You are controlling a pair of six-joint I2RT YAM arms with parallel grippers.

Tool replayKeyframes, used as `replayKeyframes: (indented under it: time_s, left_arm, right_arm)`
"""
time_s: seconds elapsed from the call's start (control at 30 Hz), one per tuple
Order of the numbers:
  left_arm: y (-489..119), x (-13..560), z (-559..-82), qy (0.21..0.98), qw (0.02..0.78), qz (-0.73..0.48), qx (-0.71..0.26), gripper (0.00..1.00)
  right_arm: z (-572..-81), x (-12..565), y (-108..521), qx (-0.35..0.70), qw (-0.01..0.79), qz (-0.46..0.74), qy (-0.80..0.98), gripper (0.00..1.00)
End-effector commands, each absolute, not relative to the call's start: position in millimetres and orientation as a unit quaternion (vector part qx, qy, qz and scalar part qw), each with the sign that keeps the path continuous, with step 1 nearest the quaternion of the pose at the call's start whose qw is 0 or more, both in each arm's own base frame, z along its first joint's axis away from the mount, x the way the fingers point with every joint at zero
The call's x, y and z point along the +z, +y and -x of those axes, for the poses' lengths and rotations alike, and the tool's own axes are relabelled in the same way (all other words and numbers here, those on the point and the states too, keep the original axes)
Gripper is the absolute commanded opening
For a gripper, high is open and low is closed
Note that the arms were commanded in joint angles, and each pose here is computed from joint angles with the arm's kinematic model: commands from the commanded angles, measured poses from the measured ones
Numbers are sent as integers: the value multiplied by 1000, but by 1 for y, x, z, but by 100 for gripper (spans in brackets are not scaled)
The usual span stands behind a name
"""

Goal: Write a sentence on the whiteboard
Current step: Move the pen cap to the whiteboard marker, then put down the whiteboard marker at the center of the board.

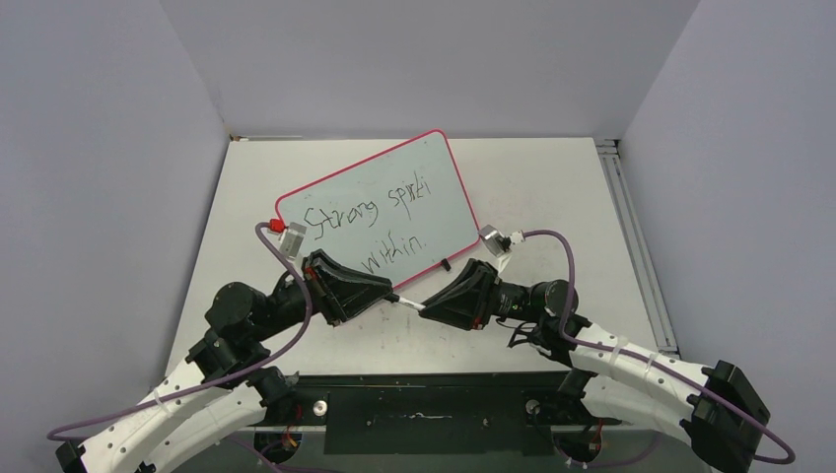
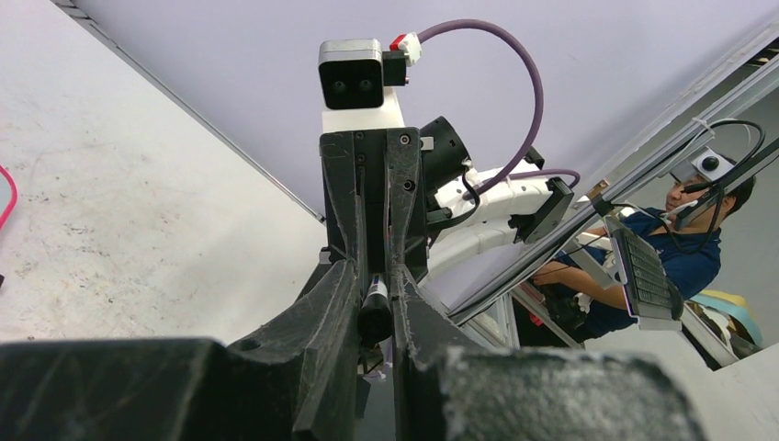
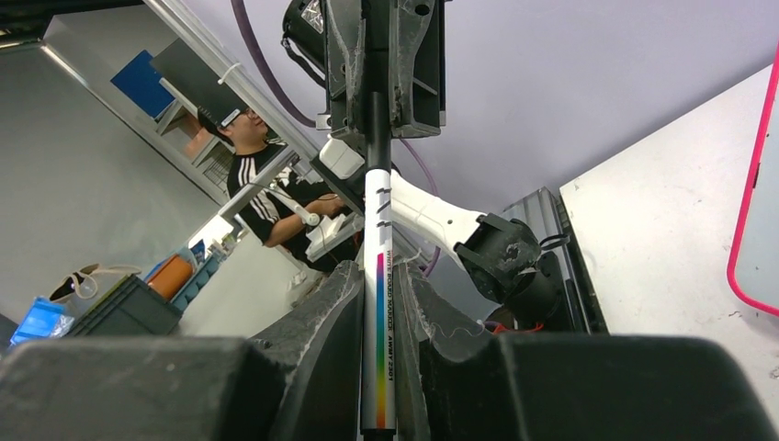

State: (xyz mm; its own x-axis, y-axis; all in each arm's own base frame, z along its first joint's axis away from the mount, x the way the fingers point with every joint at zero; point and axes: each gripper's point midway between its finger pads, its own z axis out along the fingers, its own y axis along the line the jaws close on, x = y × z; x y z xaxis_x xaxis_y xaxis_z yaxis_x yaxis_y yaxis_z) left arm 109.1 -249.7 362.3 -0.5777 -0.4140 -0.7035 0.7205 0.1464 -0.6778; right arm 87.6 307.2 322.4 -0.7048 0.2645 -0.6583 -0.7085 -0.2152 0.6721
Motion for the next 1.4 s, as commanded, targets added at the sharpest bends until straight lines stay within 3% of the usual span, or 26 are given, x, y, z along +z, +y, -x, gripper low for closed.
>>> replayKeyframes:
  time_s: [0.0, 0.2, 0.27, 0.33, 0.37, 0.47, 0.67, 0.8, 1.0, 1.13, 1.37]
  left_arm:
    - [-266, 317, -88, 657, 358, -175, -640, 0]
    - [-259, 304, -93, 682, 369, -179, -606, 2]
    - [-254, 312, -96, 684, 392, -187, -586, 28]
    - [-247, 320, -104, 692, 418, -193, -556, 66]
    - [-242, 325, -108, 696, 432, -194, -539, 79]
    - [-227, 339, -122, 710, 475, -198, -481, 96]
    - [-200, 338, -160, 749, 530, -183, -354, 96]
    - [-188, 325, -188, 774, 538, -166, -290, 96]
    - [-157, 310, -226, 789, 548, -100, -258, 96]
    - [-118, 299, -244, 795, 560, -38, -229, 96]
    - [-39, 277, -250, 799, 590, 76, -87, 96]
  right_arm:
    - [-104, 350, 308, 753, 388, 182, 500, 5]
    - [-110, 347, 307, 740, 403, 171, 512, 5]
    - [-117, 340, 305, 719, 416, 163, 533, 5]
    - [-128, 331, 301, 683, 436, 152, 566, 5]
    - [-132, 333, 293, 661, 456, 147, 578, 5]
    - [-155, 316, 268, 560, 501, 117, 649, 5]
    - [-206, 257, 168, 270, 552, -19, 789, 5]
    - [-215, 229, 134, 162, 554, -43, 815, 6]
    - [-227, 179, 127, 100, 540, -38, 835, 7]
    - [-236, 136, 127, 113, 496, -35, 860, 7]
    - [-255, 104, 101, 134, 463, -69, 873, 8]
